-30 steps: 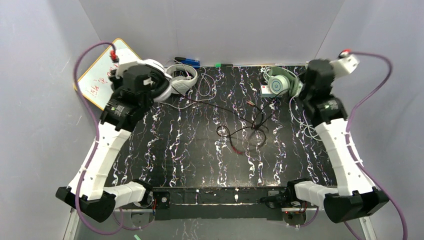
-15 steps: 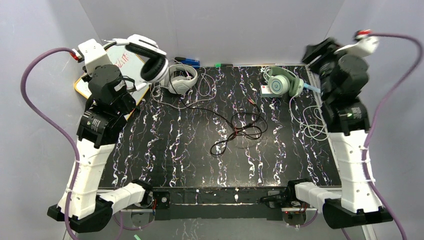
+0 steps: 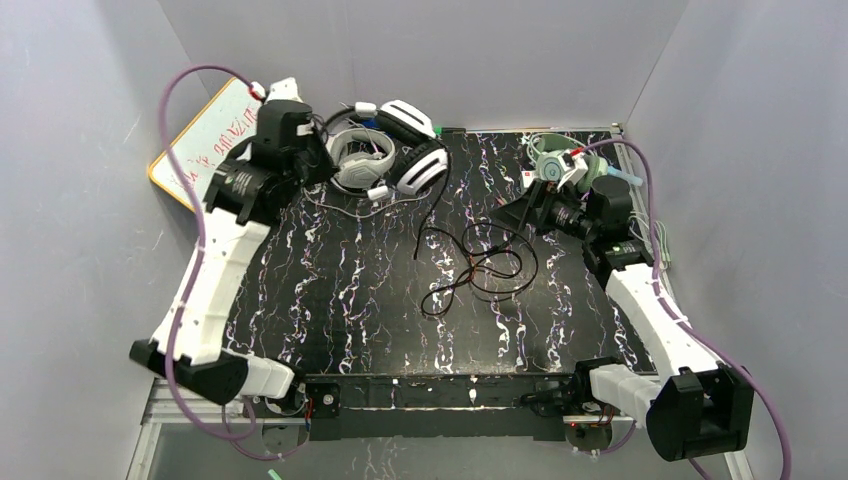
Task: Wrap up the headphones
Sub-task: Wrap the headphones cable around the headphones.
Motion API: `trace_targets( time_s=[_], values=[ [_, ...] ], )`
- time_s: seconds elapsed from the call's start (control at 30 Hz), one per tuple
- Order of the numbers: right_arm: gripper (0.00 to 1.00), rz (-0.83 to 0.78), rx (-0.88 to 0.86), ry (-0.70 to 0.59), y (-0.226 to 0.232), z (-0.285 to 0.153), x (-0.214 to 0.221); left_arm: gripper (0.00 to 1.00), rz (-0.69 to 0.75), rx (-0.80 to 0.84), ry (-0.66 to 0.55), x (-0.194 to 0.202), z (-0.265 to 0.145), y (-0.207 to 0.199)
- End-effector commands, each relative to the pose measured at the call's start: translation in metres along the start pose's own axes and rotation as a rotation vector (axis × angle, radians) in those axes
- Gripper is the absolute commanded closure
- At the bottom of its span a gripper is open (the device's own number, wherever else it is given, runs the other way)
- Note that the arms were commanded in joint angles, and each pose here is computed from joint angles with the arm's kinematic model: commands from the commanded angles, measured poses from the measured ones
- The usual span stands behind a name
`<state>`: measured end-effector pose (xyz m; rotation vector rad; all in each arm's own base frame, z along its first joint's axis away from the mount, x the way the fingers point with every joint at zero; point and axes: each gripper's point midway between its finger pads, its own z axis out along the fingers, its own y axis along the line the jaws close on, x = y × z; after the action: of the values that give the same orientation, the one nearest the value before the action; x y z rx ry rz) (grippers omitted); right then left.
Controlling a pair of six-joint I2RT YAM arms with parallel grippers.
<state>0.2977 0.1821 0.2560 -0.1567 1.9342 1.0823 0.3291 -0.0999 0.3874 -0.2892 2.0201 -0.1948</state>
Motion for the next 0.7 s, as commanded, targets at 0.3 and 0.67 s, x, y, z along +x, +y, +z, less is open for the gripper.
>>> trace_targets(
  time_s=[0.3, 0.67],
  values=[
    [0.04, -0.054, -0.004, 0.128, -0.007, 0.048, 0.042, 1.0, -0.36, 0.009, 0.517, 0.084, 0.051, -0.029],
    [0.05, -0.019, 0.032, 0.1, -0.017, 0.05, 0.045, 1.0, -0.305, -0.233, 0.579, 0.118, 0.068, 0.014]
  ],
)
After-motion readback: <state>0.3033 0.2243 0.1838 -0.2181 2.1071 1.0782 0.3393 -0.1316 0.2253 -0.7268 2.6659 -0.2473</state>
